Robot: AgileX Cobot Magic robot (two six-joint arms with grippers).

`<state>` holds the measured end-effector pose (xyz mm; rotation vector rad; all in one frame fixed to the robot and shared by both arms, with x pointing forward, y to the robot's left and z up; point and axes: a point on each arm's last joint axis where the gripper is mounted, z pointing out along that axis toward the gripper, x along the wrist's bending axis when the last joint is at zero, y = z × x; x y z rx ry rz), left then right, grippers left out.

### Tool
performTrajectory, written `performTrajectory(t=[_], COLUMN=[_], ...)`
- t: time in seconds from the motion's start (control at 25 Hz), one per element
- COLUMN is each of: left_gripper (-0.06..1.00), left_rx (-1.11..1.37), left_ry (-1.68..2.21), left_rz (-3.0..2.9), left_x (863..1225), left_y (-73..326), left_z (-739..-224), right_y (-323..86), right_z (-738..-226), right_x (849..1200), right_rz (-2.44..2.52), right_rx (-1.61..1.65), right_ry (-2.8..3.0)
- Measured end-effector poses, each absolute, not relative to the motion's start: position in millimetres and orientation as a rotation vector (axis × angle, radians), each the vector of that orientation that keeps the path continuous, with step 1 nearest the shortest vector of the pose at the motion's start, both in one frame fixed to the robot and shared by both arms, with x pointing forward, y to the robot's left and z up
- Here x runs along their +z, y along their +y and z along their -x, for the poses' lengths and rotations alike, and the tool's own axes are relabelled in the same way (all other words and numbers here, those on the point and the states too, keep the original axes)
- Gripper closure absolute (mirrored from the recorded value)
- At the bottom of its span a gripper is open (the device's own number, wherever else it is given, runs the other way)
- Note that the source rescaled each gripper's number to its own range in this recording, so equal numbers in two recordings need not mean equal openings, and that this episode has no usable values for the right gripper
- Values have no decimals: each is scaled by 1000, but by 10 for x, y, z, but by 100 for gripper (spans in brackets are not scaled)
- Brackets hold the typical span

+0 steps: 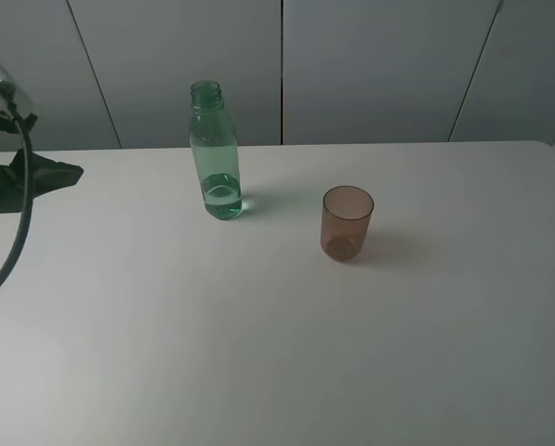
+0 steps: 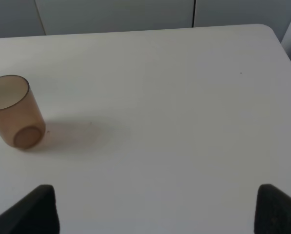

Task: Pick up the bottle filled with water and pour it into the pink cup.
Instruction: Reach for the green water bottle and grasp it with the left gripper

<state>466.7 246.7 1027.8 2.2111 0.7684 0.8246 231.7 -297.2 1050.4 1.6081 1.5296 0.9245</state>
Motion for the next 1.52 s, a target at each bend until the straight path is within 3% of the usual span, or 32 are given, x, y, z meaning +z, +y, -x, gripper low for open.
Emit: performTrajectory(t=[0.32,0.96,1.52], left_gripper=[-6,-6,-6], left_rx=[701,633,499], left_ry=[767,914,918], left_rz=[-2186,-2136,-2128], left_x=[9986,9875,9511], left_y=[2230,2208,2087], left_z=[-4861,-4947,-5354], right_y=[-2972,-2972,-2972], right_z=[-2317,-2317,-2317], right_x=[10504,10504,10504], right_rz=[-1608,-1608,-1608], right_rx=[925,925,925], right_ry=[1530,1530,1530])
